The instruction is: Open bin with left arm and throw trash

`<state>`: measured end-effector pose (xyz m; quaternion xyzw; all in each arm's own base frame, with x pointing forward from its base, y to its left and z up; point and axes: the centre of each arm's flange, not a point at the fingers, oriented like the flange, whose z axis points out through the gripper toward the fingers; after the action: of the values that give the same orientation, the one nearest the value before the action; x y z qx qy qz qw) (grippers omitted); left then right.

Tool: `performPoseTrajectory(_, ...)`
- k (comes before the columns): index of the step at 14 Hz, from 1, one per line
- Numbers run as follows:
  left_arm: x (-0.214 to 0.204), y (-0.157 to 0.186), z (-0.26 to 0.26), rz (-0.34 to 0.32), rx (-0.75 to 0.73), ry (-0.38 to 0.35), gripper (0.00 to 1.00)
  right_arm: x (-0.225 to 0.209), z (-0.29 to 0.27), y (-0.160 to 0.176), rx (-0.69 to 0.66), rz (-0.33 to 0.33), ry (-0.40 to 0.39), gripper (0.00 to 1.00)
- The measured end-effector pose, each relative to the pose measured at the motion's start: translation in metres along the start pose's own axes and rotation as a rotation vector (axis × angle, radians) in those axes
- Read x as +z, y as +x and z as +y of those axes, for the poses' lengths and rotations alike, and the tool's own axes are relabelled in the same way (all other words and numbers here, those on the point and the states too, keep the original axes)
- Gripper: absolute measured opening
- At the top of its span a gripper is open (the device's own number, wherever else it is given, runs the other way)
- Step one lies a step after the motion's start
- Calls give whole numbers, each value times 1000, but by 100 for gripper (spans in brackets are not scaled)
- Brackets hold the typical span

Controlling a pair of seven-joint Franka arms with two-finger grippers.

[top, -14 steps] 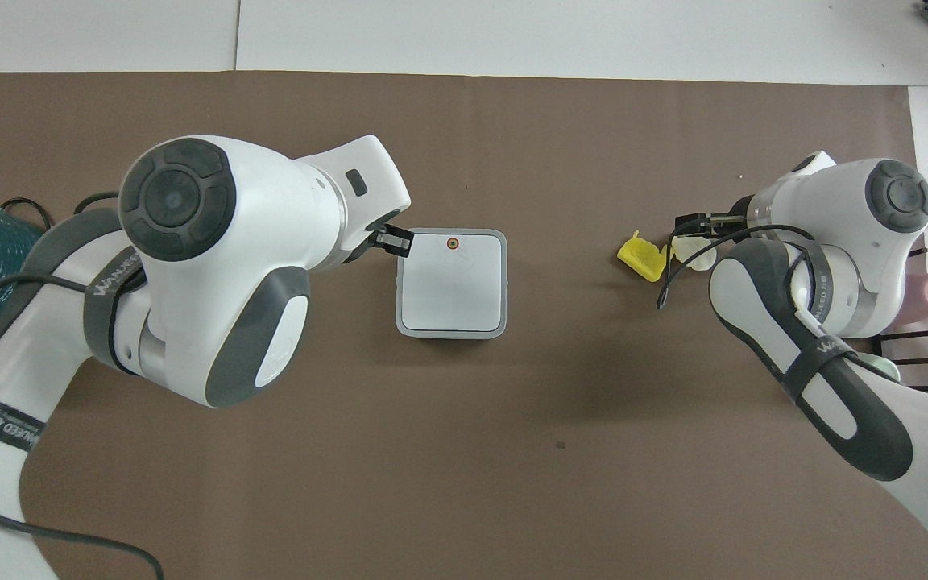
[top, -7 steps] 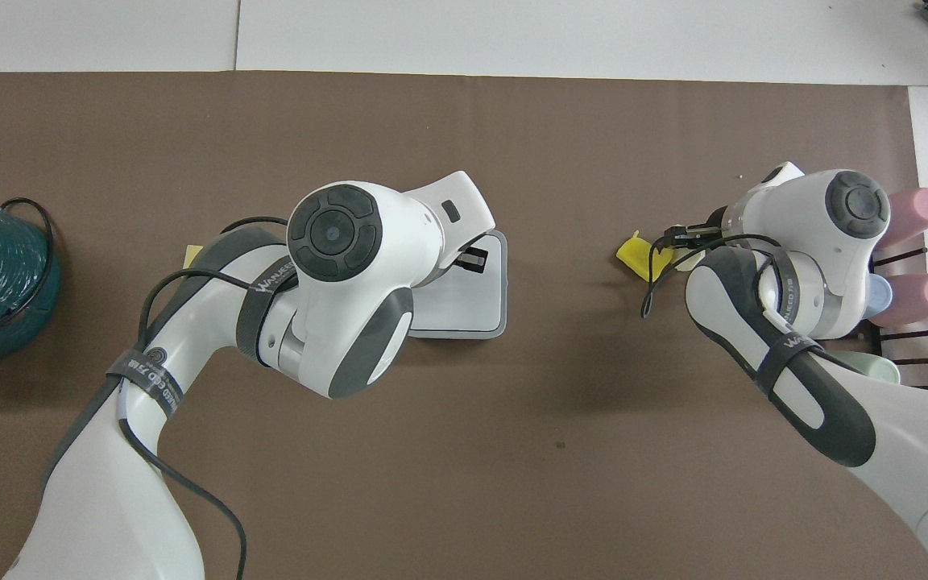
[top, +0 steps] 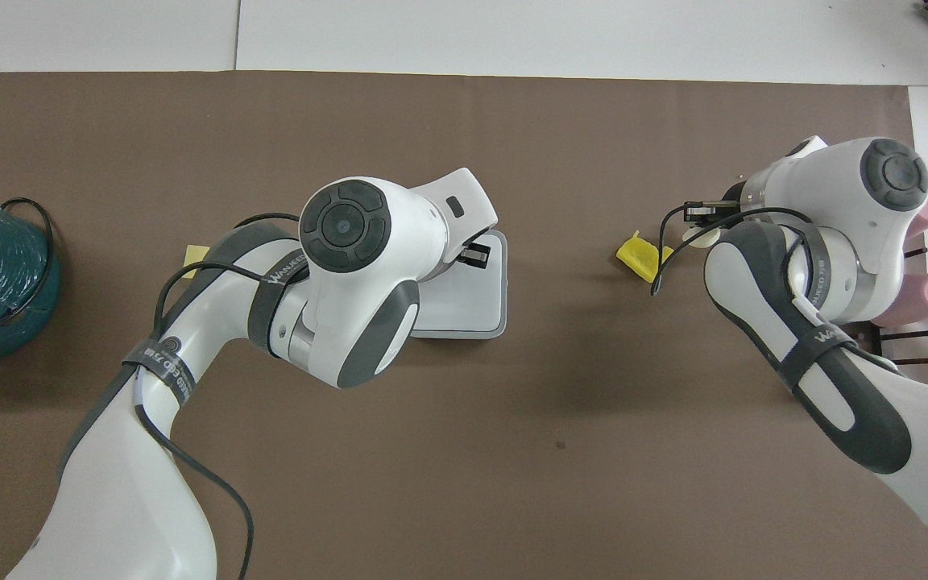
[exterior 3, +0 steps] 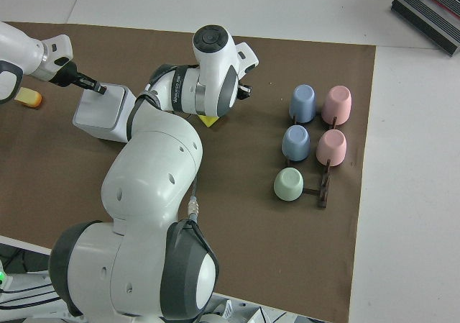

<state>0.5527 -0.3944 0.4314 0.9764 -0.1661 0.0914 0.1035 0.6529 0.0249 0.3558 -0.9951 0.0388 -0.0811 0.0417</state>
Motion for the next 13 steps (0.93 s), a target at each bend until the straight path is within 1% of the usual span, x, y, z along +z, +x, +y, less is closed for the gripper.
performPoseTrajectory(3, -45, -10, -7, -72, -10, 22, 1, -58, -7, 7, 81, 44, 12, 10)
performPoseTrajectory(5, -75, -16, -26, -113, -38, 39, 1, -87, -16, 7, 148, 64, 24, 10)
performPoseTrajectory(7, -93, -19, -54, -151, -81, 55, 1, -107, -52, 3, 211, 66, 54, 10)
performPoseTrajectory(8, -99, -20, -71, -170, -109, 62, 1, -113, -83, -2, 239, 64, 78, 10)
performPoseTrajectory(10, -99, -20, -102, -186, -157, 72, 1, -118, -139, -15, 281, 53, 121, 10)
performPoseTrajectory(11, -95, -21, -115, -190, -179, 76, 1, -120, -162, -22, 298, 50, 140, 10)
performPoseTrajectory(13, -85, -24, -142, -175, -220, 82, 1, -122, -203, -35, 338, 52, 181, 10)
